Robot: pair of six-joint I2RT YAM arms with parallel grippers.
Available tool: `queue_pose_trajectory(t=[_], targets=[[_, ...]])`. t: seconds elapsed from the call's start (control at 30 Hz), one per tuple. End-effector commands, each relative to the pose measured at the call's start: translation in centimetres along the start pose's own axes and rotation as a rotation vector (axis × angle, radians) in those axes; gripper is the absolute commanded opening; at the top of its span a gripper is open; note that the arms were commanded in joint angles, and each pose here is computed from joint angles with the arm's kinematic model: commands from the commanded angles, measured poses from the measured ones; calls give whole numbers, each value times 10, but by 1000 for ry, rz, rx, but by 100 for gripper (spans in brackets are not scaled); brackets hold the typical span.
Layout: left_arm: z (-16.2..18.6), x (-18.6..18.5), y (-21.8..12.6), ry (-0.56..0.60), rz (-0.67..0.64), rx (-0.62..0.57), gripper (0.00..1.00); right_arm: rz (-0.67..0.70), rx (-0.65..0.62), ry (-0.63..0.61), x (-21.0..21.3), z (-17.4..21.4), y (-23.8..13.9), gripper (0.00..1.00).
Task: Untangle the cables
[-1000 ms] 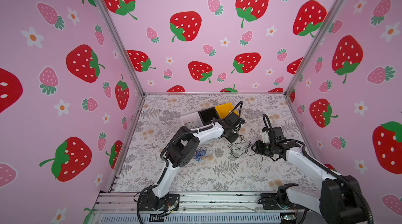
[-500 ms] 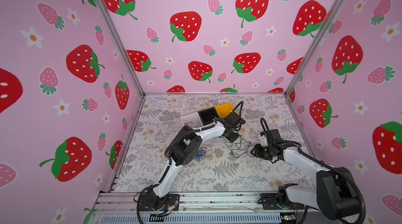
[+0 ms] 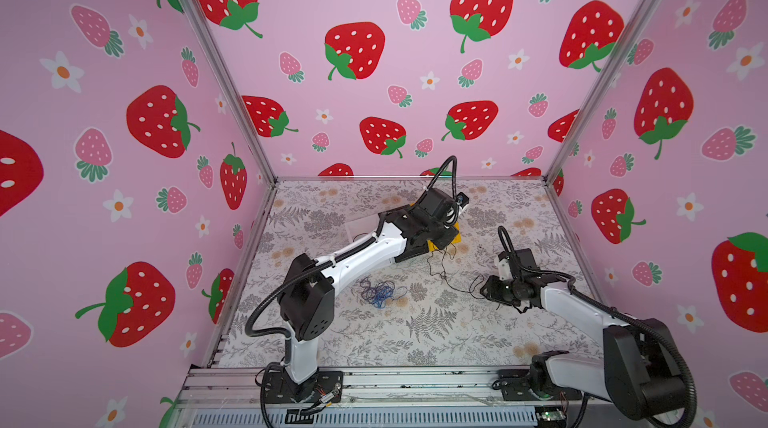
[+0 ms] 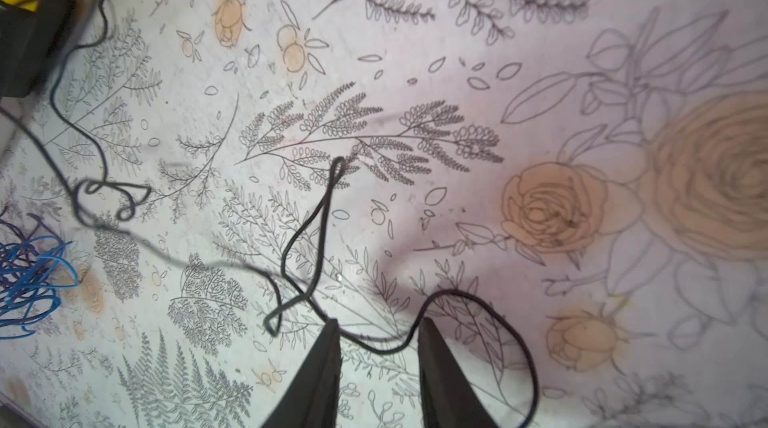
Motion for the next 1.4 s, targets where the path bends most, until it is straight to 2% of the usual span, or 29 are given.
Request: queue_pose_trajectory(t=[0.0, 0.27, 0.4, 0.53, 0.8, 0.9, 1.0, 1.03, 1.17, 1.27, 1.37], targets=[[-1, 7, -26, 35, -49, -15, 0, 13, -42, 7, -1, -8, -2, 37], [-13, 13, -78, 42, -73, -97, 0, -43, -143, -101, 25, -34, -25, 42], [-18, 14, -88, 42, -83, -124, 0, -131, -186, -181, 45, -38, -40, 45], [-26, 13, -95, 43, -78, -148, 0, -188, -170, -272, 59, -35, -43, 47], [-39, 6, -108, 75, -55, -204, 0, -387, -223, -526, 118, -21, -62, 49], [-47, 5, -115, 88, -56, -227, 0, -334, -183, -580, 117, -11, -48, 51], [-55, 7, -125, 93, -63, -255, 0, -270, -151, -581, 108, -11, -32, 51], [-57, 7, -128, 93, -65, -264, 0, -267, -153, -584, 107, -11, -29, 55], [-65, 10, -141, 98, -75, -296, 0, -297, -183, -606, 111, -15, -23, 65], [-70, 11, -148, 96, -71, -319, 0, -323, -253, -652, 117, -21, -24, 71], [-74, 11, -155, 93, -64, -340, 0, -361, -289, -721, 123, -21, -24, 72]])
Point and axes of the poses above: each gripper's point midway between its finger pads, its own y axis out along the fingers, its own x axis along the line the jaws close on, z = x × y, the point moved 3 cm from there along -y, back along the fingers, and after that the axes turned 14 degrees about y, right-handed, at the moved point
